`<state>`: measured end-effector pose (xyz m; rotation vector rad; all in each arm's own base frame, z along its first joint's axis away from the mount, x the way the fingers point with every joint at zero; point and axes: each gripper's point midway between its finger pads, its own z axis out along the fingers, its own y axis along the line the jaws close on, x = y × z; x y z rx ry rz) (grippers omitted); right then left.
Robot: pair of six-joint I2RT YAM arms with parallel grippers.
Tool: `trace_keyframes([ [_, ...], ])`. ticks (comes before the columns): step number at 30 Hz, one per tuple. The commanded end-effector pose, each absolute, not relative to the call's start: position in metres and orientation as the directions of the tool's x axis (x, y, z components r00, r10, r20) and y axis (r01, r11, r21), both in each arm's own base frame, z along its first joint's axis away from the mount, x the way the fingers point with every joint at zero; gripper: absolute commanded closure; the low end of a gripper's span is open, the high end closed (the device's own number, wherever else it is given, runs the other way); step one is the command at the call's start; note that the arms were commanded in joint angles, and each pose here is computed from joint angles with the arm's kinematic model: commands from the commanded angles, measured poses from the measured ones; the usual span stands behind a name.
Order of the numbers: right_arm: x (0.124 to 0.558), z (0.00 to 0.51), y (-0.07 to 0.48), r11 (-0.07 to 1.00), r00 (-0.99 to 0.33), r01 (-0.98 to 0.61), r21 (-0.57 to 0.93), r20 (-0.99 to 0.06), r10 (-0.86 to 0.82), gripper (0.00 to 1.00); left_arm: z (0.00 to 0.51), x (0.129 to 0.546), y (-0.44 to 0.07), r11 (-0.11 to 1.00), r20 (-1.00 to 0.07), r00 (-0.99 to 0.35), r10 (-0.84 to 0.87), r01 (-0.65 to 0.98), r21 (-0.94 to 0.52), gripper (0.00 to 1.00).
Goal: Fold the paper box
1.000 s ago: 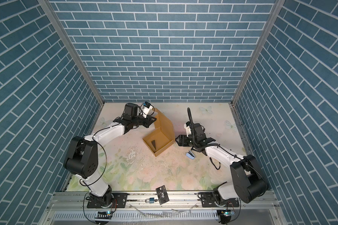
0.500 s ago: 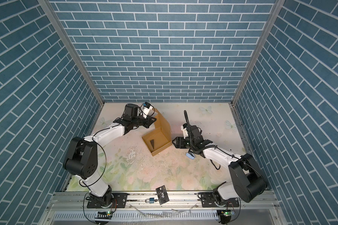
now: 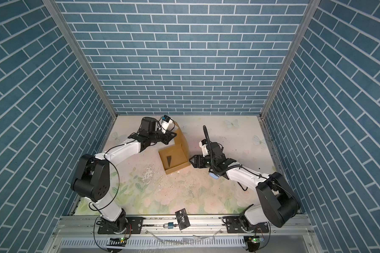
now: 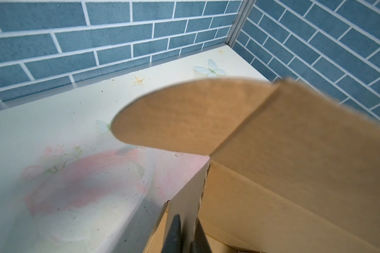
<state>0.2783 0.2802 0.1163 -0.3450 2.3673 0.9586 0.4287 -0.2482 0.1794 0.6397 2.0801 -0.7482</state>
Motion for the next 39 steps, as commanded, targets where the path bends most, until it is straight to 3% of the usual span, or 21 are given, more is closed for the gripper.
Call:
trace_keyframes([
  [1, 0.276, 0.130, 0.286, 0.675, -0.769, -0.488, 0.553, -0.638, -0.033, 0.26, 0.181, 0.420, -0.251, 0.687, -0.820, -0.538, 0.193, 0.671, -0.279, 0.89],
  [6, 0.280, 0.129, 0.293, 0.666, -0.770, -0.493, 0.560, -0.638, -0.033, 0.26, 0.177, 0.419, -0.254, 0.695, -0.823, -0.529, 0.207, 0.672, -0.257, 0.89],
  [14, 0.281, 0.138, 0.301, 0.633, -0.685, -0.567, 0.528, -0.729, -0.005, 0.24, 0.172, 0.416, -0.253, 0.697, -0.815, -0.540, 0.209, 0.667, -0.263, 0.89],
  [20, 0.269, 0.142, 0.309, 0.591, -0.497, -0.721, 0.362, -0.864, -0.077, 0.23, 0.170, 0.417, -0.253, 0.700, -0.814, -0.544, 0.202, 0.662, -0.268, 0.89],
  [33, 0.294, 0.142, 0.312, 0.657, -0.434, -0.707, 0.264, -0.895, -0.108, 0.24, 0.170, 0.412, -0.256, 0.688, -0.804, -0.557, 0.207, 0.667, -0.285, 0.89],
  [39, 0.302, 0.141, 0.315, 0.670, -0.411, -0.707, 0.227, -0.903, -0.128, 0.30, 0.167, 0.408, -0.253, 0.693, -0.799, -0.561, 0.215, 0.664, -0.280, 0.89],
])
